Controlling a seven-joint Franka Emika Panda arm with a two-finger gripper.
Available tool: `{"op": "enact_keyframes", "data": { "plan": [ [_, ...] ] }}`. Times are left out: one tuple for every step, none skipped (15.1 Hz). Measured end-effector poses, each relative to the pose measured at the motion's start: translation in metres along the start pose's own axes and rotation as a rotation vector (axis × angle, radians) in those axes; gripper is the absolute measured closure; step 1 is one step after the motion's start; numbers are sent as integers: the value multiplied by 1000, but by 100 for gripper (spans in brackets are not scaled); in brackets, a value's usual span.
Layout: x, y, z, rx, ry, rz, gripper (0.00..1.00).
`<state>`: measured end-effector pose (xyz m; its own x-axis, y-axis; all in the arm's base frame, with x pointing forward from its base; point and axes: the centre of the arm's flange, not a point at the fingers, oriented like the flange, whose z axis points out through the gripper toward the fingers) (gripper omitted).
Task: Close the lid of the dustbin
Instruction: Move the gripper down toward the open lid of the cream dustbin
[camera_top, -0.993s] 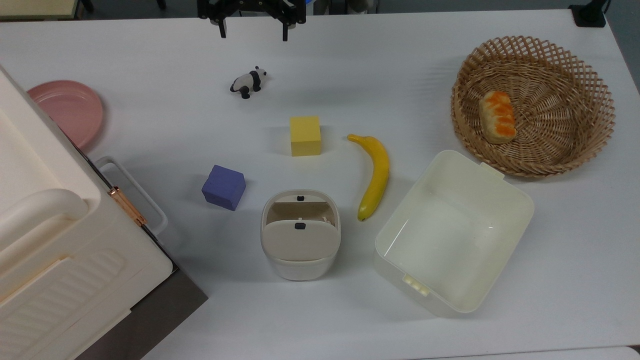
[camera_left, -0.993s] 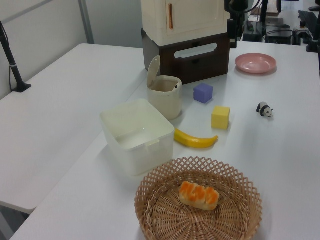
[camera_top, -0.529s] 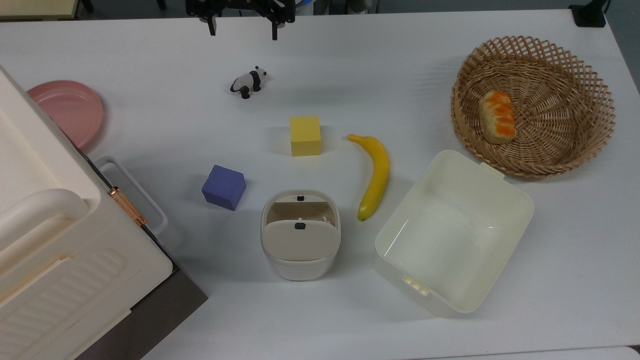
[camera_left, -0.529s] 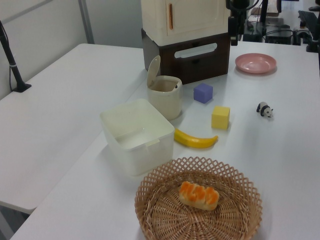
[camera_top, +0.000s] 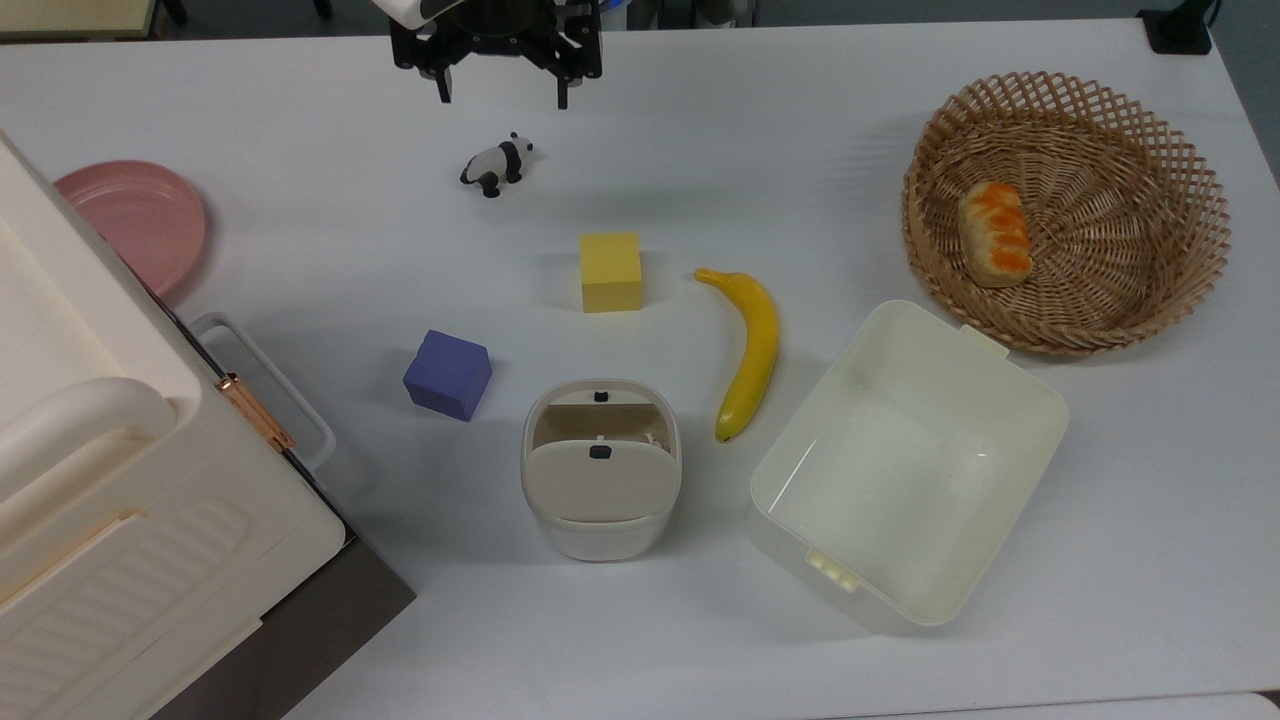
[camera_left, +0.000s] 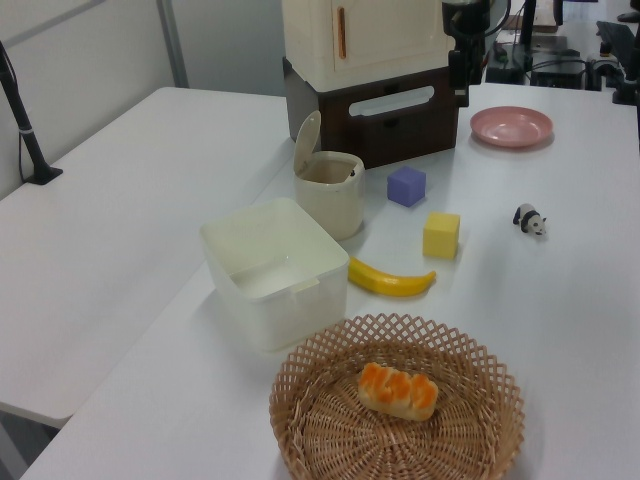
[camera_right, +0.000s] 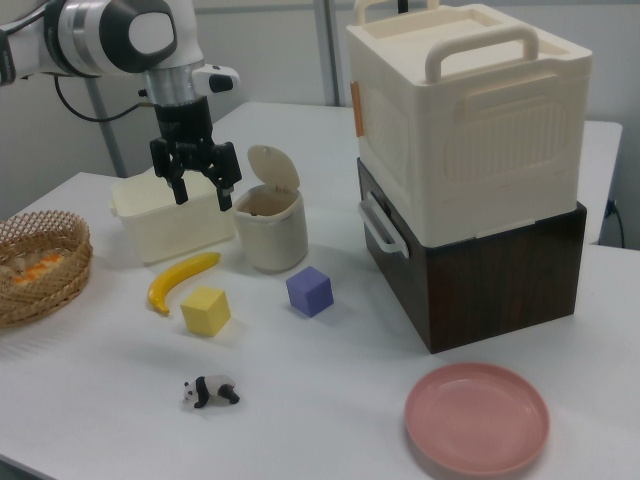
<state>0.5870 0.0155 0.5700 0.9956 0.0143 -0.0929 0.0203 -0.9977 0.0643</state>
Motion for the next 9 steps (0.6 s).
{"op": "enact_keyframes", "data": {
  "plan": [
    [1,0,2,0,-4,0,4],
    [4,0,4,0,5,-1,6],
    [8,-1,6,0,16,-1,10],
    [10,-1,7,0,22,-1,11],
    [14,0,8,1,40,0,19],
    [16,-1,9,1,51,0,23],
    [17,-1,9,1,53,-1,28],
    [17,-1,9,2,56,-1,45],
    [19,-2,7,7,76,-2,63]
  ]
}}
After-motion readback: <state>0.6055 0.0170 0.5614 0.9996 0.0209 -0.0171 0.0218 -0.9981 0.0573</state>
